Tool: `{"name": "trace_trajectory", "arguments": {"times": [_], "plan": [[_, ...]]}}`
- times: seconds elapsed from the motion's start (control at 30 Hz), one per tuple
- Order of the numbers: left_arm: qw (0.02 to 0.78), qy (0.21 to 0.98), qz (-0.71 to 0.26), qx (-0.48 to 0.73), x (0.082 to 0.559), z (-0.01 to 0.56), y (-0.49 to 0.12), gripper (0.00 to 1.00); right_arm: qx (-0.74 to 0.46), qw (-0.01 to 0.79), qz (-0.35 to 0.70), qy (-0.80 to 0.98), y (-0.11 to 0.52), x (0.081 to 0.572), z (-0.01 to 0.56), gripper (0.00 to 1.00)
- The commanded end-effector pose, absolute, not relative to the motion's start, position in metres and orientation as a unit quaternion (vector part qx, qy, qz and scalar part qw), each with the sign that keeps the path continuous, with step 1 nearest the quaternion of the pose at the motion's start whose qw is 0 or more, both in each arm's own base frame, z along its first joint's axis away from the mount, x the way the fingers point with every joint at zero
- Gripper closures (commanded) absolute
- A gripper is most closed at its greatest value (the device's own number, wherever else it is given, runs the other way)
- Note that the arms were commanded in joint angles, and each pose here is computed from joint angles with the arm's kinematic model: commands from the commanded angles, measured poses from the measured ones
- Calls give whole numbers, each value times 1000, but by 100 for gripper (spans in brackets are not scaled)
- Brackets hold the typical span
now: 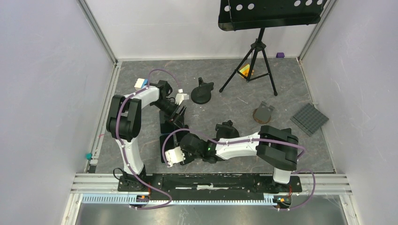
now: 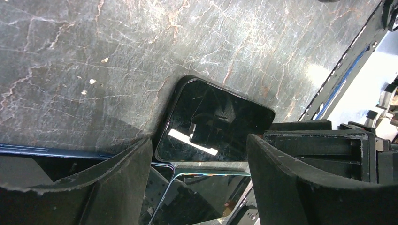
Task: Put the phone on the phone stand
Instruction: Pick up the phone at the center of the board.
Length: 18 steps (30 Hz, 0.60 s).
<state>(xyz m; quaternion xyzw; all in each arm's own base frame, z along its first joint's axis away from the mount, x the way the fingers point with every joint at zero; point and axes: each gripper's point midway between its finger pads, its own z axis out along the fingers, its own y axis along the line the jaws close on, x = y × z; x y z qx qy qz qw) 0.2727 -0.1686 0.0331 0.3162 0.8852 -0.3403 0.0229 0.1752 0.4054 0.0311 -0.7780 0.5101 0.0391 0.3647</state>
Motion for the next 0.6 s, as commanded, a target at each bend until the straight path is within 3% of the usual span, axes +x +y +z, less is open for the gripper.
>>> {"name": "trace_trajectory", "arguments": {"times": [0.0,0.57], "plan": [[-32,877,-360,317,250,14,-169,22,-759,370,0,535,391,190,19,42],[-37,856,-435,277,238,51,-190,27,-735,352,-66,575,335,214,-6,47]]}}
